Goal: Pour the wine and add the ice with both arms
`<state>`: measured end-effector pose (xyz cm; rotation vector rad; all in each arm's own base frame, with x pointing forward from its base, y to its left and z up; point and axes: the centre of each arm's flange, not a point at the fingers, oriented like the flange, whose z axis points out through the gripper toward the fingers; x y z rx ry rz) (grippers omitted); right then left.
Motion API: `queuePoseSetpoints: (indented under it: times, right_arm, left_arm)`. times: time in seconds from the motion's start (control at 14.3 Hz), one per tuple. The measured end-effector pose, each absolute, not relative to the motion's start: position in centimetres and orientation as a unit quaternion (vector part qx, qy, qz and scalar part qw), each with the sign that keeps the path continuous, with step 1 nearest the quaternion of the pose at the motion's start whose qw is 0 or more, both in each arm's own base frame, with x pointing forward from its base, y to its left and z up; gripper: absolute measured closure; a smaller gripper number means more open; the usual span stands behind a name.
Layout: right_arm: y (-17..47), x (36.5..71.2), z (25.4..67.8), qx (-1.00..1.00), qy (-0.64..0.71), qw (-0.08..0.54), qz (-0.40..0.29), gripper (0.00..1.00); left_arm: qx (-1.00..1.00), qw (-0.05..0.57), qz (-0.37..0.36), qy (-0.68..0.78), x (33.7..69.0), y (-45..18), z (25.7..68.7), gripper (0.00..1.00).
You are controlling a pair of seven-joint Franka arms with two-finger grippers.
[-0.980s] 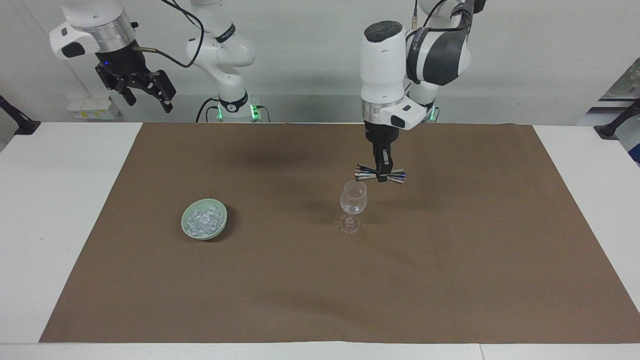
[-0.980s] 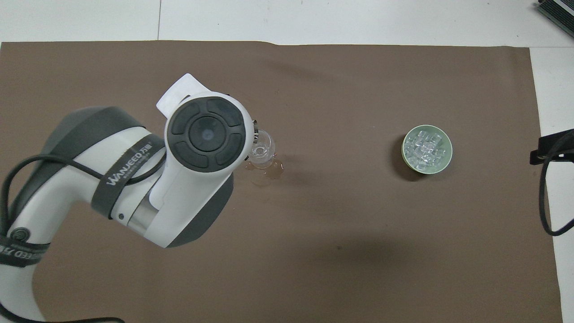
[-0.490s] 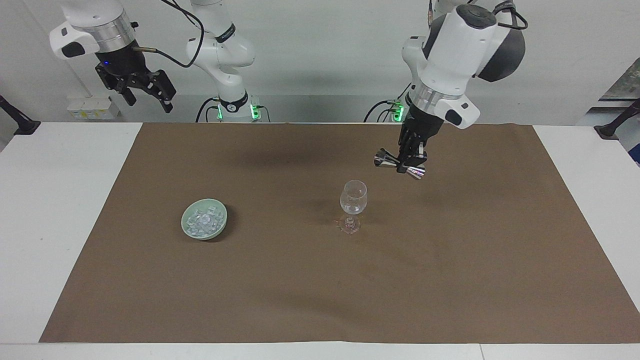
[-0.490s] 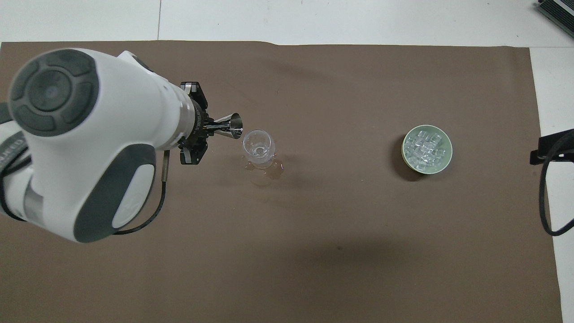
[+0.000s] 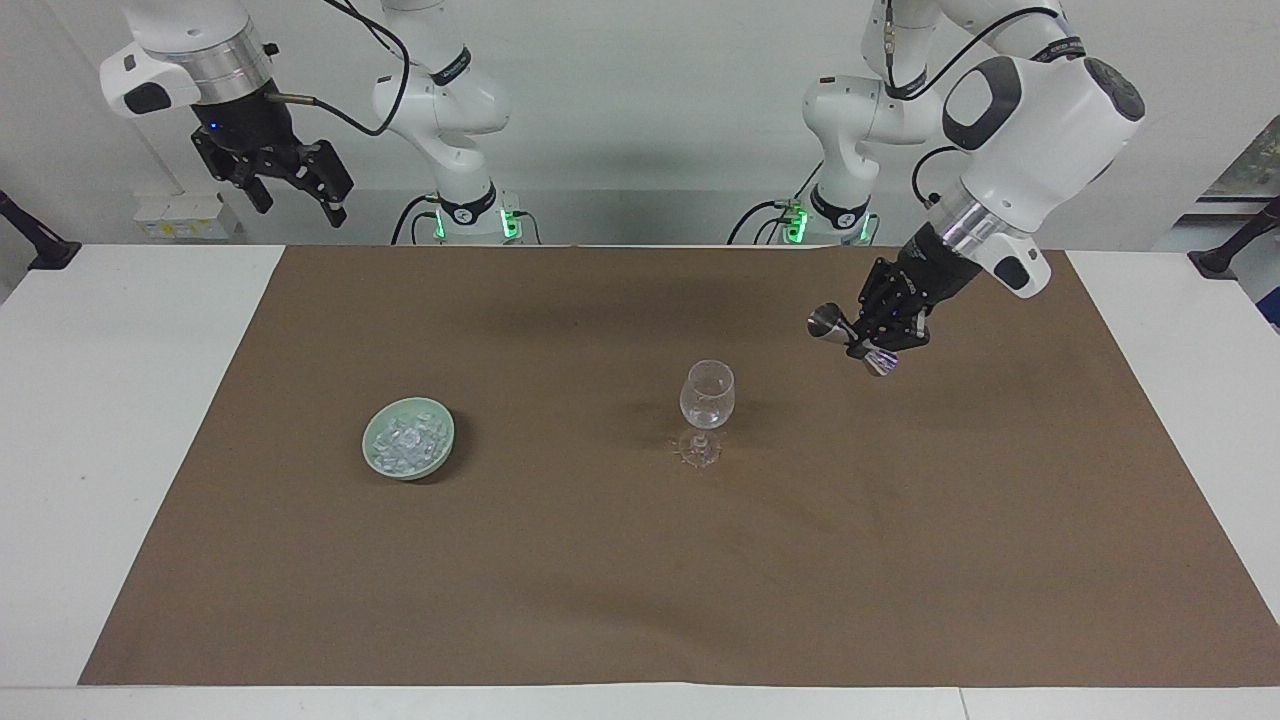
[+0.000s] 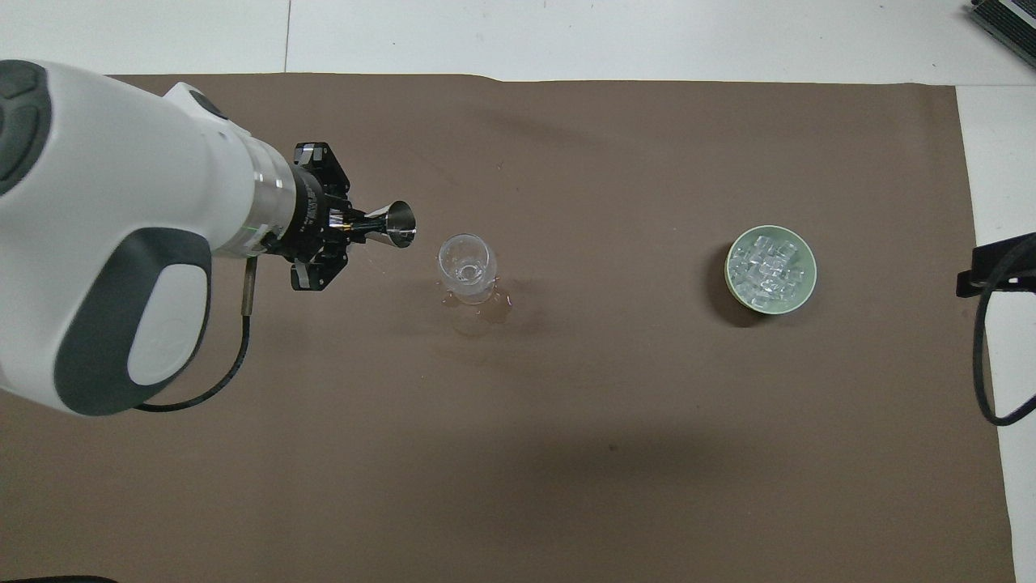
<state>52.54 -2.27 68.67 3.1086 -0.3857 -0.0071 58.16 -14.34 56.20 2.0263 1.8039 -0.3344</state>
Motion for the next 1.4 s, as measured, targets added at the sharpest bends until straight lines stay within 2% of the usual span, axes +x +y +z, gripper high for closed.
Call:
queuePoseSetpoints:
  times: [0.56, 1.05, 1.4]
  right_arm:
    - [-2.3, 53.6, 67.7, 0.992, -0.123, 0.004, 0.012, 0.0]
    - [-2.3, 54.2, 67.2, 0.992, -0.122, 0.003, 0.025, 0.0]
    - [-1.5, 55.8, 64.0, 0.993, -0.114, 0.001, 0.038, 0.0]
  left_arm:
    - [0.707, 0.248, -0.207, 0.629, 58.9, -5.4, 50.3, 0.79]
    - [0.714, 0.264, -0.269, 0.59, 59.8, -2.0, 43.6, 0.79]
    - [0.699, 0.281, -0.309, 0.58, 60.0, 1.0, 39.4, 0.79]
